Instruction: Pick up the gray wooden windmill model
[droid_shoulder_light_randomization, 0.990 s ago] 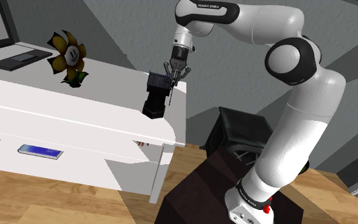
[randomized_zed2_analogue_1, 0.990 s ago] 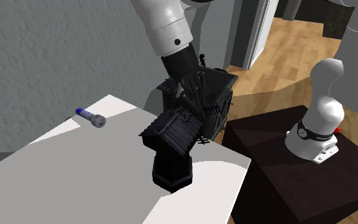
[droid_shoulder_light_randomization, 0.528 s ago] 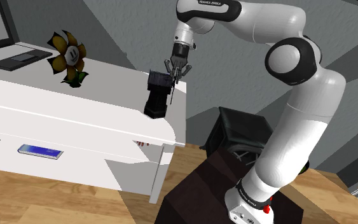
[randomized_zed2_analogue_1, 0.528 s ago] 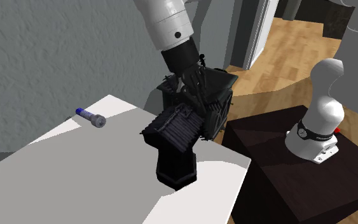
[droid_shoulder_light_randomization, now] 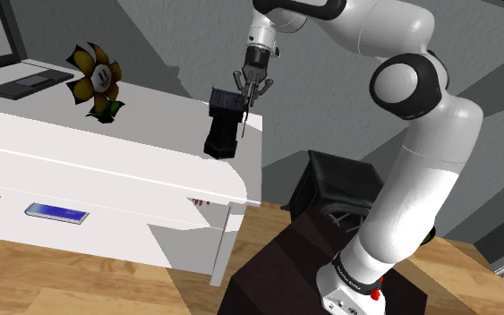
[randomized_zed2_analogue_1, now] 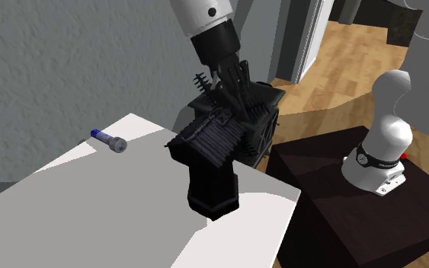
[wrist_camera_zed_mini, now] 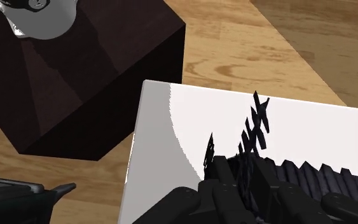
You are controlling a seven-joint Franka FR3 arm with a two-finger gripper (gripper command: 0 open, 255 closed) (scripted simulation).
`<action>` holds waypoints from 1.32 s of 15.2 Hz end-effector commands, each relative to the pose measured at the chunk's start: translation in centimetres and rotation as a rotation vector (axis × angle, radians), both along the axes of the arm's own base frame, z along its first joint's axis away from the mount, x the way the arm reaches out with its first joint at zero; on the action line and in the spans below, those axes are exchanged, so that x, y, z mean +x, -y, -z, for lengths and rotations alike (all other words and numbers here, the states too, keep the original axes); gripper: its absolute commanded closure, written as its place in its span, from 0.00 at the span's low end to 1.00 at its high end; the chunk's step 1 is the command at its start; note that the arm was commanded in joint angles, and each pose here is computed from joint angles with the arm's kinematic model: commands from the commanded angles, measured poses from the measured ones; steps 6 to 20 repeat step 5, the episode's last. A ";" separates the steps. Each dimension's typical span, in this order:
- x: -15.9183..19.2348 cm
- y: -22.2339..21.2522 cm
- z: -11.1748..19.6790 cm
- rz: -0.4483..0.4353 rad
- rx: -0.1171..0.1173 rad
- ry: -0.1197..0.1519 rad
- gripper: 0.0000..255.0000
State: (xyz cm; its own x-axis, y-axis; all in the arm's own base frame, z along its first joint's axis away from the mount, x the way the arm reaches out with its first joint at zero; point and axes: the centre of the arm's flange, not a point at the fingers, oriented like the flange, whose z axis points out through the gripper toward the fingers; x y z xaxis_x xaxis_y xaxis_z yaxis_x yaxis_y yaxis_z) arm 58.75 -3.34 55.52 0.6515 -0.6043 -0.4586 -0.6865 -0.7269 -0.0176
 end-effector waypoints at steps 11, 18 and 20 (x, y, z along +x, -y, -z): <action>-0.1 0.0 -2.4 0.000 0.000 0.002 1.00; -0.1 0.0 -2.4 0.000 0.000 0.002 1.00; -0.1 0.0 -2.4 0.000 0.000 0.002 1.00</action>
